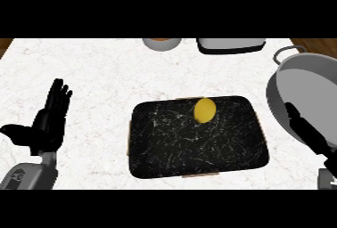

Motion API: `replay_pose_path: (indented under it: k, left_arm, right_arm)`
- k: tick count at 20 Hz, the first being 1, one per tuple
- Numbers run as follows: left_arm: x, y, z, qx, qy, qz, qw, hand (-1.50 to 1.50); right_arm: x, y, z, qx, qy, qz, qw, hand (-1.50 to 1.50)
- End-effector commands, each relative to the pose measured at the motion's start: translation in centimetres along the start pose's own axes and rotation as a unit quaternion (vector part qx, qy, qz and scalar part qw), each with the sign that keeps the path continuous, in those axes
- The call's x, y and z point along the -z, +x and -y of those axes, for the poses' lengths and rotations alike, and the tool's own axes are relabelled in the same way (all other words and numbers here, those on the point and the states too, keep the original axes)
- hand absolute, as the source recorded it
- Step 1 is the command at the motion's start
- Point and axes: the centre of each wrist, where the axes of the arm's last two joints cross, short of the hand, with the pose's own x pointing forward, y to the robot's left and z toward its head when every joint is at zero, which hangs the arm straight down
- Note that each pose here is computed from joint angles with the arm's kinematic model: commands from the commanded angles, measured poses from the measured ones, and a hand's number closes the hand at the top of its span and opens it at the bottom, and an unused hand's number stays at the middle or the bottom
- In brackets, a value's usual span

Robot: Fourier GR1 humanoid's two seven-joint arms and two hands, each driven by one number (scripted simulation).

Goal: Pick the lemon from the tray and place it in the pot

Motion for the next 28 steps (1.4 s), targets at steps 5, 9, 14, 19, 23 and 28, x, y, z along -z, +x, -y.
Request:
replay_pose_path:
  k: [5,9,14,19,23,28]
  left_arm:
    - [-2.3,-0.5,3.9,-0.009,-0.026,0.025,0.9993,0.0]
    - [-2.7,-0.5,3.6,-0.006,-0.04,0.023,0.9989,0.0]
    - [-3.1,-0.3,3.6,-0.001,-0.046,0.032,0.9984,0.0]
    - [-2.5,0.3,3.9,-0.008,-0.046,0.036,0.9982,0.0]
    - [-3.8,-0.4,6.0,-0.008,-0.06,0.035,0.9976,0.0]
    - [-3.5,0.5,5.9,-0.011,-0.062,0.03,0.9975,0.0]
  right_arm:
    - [-10.6,2.6,-0.6,-0.087,-0.005,-0.008,0.996,-1.5]
    - [-14.8,1.7,0.9,-0.155,0.082,-0.095,0.98,-1.5]
    - [-17.5,1.1,2.3,-0.23,0.168,-0.189,0.94,-1.5]
    - [-16.6,3.4,0.8,-0.252,0.189,-0.237,0.919,-1.5]
    - [-13.5,6.6,-1.6,-0.268,0.192,-0.247,0.911,-1.5]
    - [-12.4,9.1,-5.3,-0.343,0.208,-0.296,0.867,-1.5]
